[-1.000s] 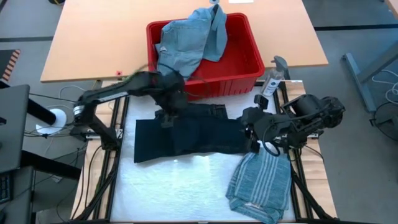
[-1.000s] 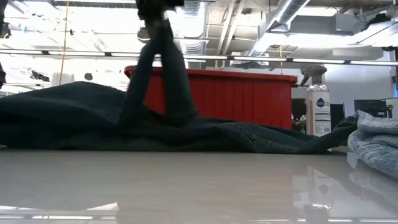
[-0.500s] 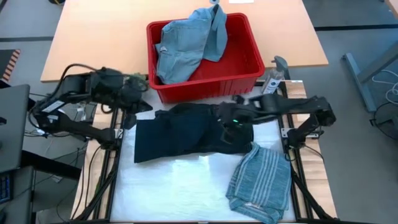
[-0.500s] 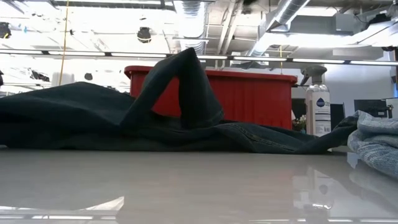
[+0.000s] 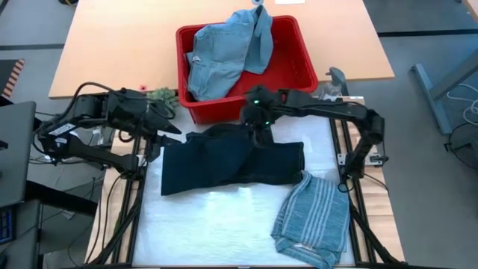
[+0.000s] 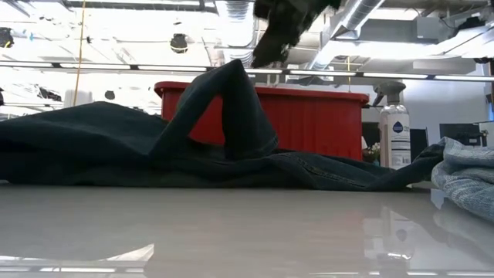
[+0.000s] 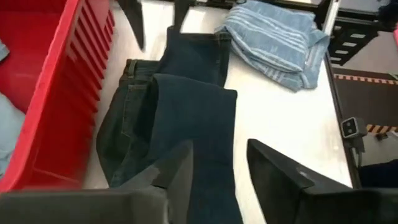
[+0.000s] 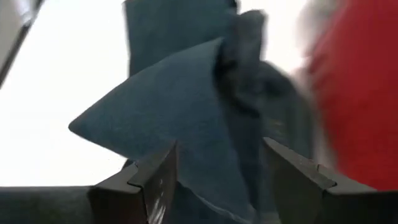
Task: Fold Laundry from Bin
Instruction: Fold the blue denim pants
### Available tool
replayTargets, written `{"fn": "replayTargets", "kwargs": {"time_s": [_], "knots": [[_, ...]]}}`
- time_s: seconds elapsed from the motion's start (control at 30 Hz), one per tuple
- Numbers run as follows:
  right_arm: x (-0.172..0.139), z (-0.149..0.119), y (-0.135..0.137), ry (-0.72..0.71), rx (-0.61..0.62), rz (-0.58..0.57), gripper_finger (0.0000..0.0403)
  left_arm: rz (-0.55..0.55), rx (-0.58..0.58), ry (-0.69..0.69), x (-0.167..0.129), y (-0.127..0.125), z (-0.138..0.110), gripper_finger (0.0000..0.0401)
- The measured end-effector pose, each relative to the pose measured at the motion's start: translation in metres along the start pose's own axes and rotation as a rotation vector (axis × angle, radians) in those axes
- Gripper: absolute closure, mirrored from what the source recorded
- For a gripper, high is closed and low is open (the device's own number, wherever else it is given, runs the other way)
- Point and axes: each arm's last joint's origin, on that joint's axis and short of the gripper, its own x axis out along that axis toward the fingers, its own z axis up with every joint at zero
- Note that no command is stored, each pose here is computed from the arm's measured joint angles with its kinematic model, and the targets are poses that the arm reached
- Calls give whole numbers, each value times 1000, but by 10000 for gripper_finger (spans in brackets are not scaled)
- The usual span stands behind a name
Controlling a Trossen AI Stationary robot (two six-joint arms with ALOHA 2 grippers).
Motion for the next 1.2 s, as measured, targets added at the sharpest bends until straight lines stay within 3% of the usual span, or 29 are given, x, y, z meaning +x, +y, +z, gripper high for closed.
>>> {"fn": "replayTargets", "kwargs": {"time_s": [0.17, 0.3, 0.37, 0.43, 0.57, 0.63, 0.87, 1.03, 1.2], "knots": [[37, -13, -21, 46, -19, 100, 151, 40, -1, 34, 14, 1, 4, 213], [57, -23, -36, 71, 2, 116, 152, 90, 17, 71, 27, 3, 7, 198], [61, -27, -38, 69, 15, 180, 162, 93, 18, 92, 34, 3, 9, 196], [61, -27, -36, 75, 13, 209, 195, 93, 37, 119, 41, 4, 10, 195], [58, -24, -25, 70, -58, 234, 339, 90, 112, 159, 56, 5, 13, 195], [57, -21, -19, 65, -78, 243, 380, 89, 139, 181, 63, 9, 14, 195], [46, 4, 1, 36, -125, 234, 386, -20, 161, 166, 88, 36, 25, 195], [31, 25, 14, -7, -177, 216, 386, -218, 128, 219, 111, 60, 22, 182], [29, 29, 19, -3, -192, 185, 386, -347, 70, 244, 140, 76, 21, 153]]}}
